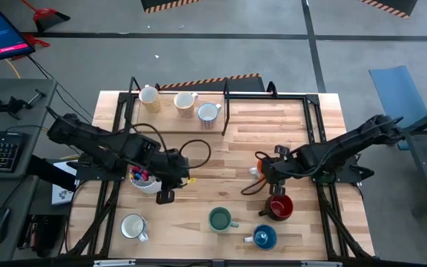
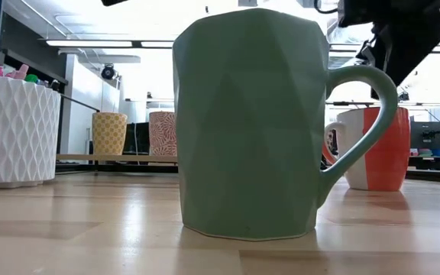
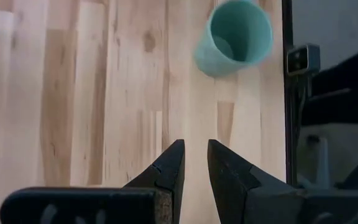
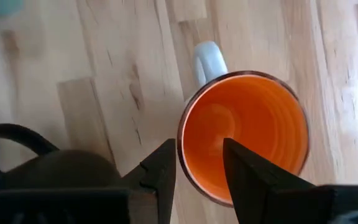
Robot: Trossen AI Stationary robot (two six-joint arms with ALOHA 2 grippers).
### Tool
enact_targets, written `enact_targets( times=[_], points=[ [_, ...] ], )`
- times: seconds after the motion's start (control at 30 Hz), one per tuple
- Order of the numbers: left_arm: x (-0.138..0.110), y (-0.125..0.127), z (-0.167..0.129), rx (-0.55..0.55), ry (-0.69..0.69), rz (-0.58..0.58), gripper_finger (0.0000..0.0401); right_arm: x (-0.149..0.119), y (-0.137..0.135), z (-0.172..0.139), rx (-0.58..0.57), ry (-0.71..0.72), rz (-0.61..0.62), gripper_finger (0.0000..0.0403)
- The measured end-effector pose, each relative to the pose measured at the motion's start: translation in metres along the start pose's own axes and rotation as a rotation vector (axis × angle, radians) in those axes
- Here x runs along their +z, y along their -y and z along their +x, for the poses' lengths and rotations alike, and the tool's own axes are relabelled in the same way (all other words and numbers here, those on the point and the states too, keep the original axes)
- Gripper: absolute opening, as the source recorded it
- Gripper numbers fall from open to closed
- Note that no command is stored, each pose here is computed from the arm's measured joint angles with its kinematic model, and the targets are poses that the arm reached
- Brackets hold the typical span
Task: Place coffee mugs
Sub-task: Move the orange mug to the center of the table
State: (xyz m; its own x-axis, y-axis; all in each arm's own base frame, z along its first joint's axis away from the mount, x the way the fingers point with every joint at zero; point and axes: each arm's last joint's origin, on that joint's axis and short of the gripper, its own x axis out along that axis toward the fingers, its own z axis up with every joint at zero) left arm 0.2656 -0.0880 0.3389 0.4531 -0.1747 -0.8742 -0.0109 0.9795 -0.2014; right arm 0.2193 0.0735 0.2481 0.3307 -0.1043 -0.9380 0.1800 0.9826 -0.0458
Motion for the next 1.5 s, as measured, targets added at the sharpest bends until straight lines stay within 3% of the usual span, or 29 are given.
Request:
enact_targets(
  times=[0.23,0.47,0.77,0.9,1.03,1.2,1.27,1.37,1.5],
  points=[
    [-0.01,-0.002,-0.014,0.046,-0.009,-0.059,0.006,0.005,-0.007,0.025,-0.068,-0.061,-0.058,0.011],
    [-0.023,-0.008,-0.033,0.107,-0.008,-0.071,0.006,0.008,-0.014,0.041,-0.053,-0.106,-0.07,0.011],
    [-0.058,-0.027,-0.076,0.31,-0.013,-0.152,0.006,0.015,-0.016,0.059,-0.043,-0.131,-0.016,0.0109],
    [-0.07,-0.033,-0.093,0.325,0.036,-0.212,0.006,0.017,-0.014,0.062,-0.045,-0.129,0.016,0.0076],
    [-0.079,-0.037,-0.106,0.342,0.097,-0.216,0.006,0.019,-0.012,0.063,-0.039,-0.122,0.029,0.0012],
    [-0.097,-0.047,-0.123,0.435,0.101,-0.195,0.006,0.021,-0.008,0.064,-0.059,-0.116,0.07,0.0004],
    [-0.103,-0.051,-0.13,0.449,0.164,-0.181,0.006,0.026,-0.007,0.06,-0.061,-0.103,0.096,0.0003],
    [-0.12,-0.06,-0.145,0.486,0.24,-0.167,0.006,0.04,-0.008,0.047,-0.06,-0.05,0.128,0.0002],
    [-0.147,-0.073,-0.156,0.49,0.342,-0.241,0.006,0.068,-0.003,0.016,-0.056,0.032,0.162,0.0002]
  ],
)
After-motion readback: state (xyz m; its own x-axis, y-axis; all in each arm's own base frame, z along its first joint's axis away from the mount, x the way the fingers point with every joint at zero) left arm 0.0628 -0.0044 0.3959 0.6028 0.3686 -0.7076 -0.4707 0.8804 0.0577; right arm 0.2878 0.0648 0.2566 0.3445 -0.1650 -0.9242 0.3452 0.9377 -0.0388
